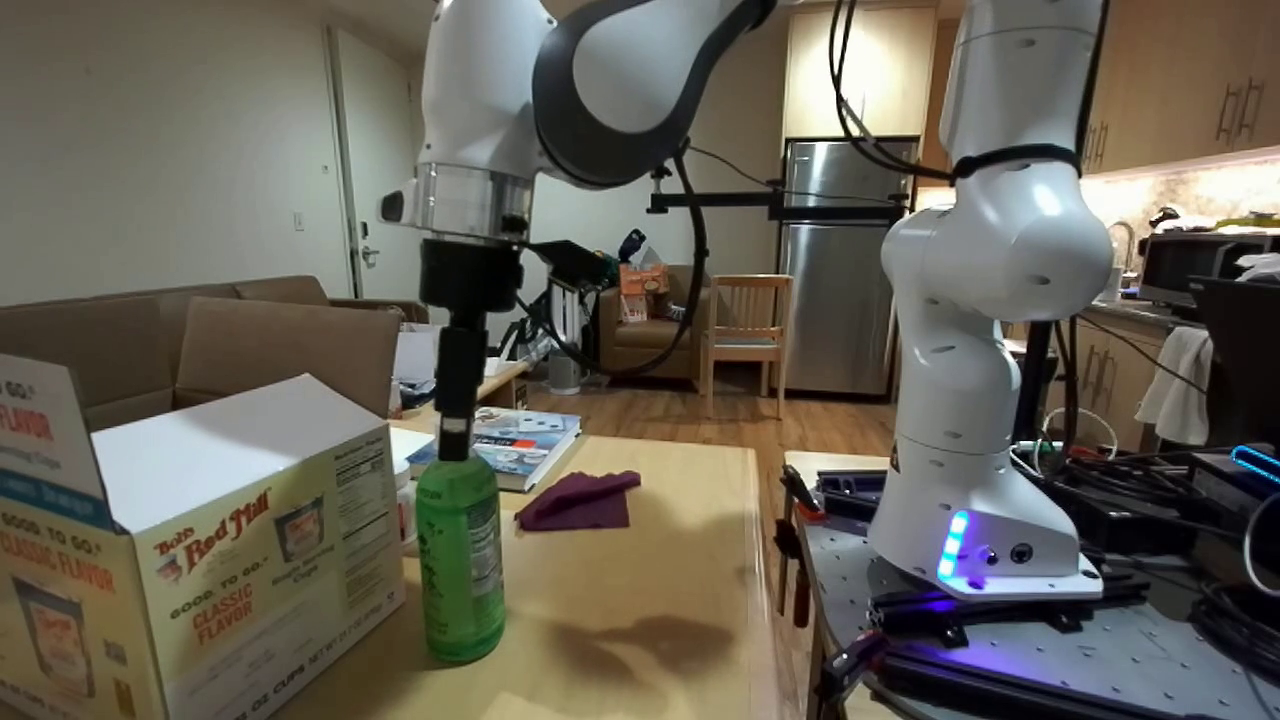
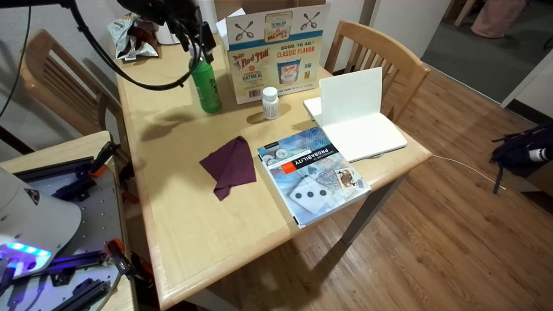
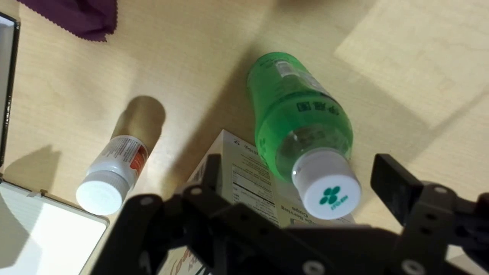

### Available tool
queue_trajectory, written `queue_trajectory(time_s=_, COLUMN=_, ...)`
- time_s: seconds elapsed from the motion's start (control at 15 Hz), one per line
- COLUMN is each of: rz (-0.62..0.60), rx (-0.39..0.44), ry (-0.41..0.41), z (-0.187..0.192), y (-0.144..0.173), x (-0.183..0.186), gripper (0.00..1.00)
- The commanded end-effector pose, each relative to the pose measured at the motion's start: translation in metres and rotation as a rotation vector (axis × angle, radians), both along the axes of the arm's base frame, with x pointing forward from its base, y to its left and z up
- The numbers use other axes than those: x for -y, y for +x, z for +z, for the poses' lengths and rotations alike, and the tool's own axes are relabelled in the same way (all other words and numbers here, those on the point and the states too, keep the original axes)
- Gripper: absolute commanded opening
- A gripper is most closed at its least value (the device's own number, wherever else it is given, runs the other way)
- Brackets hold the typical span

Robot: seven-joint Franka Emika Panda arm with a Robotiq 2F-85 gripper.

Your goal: Move the green bottle to the right

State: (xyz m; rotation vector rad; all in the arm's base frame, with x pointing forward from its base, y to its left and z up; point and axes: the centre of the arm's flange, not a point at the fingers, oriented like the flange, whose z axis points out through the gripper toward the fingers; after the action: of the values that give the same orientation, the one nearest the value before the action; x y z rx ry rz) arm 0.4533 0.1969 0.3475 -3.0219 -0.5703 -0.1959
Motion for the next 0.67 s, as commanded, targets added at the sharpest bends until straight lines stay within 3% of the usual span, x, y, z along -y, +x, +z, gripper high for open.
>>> queue_trajectory(time_s=0.0, rz=0.001, rx=-0.003, ry=-0.005, z=0.0006, y=0.0006, x=0.0004, gripper=1.0)
queue_trajectory(time_s=0.4, rz=0.02, rx=-0.049, ry=0.018, z=0.0007, y=0.0033, x=-0.0042, gripper=1.0)
queue_trajectory(time_s=0.6, rz=0.022, rx=-0.105, ry=-0.028, z=0.0033, y=0.0081, x=-0.0074, gripper=1.0)
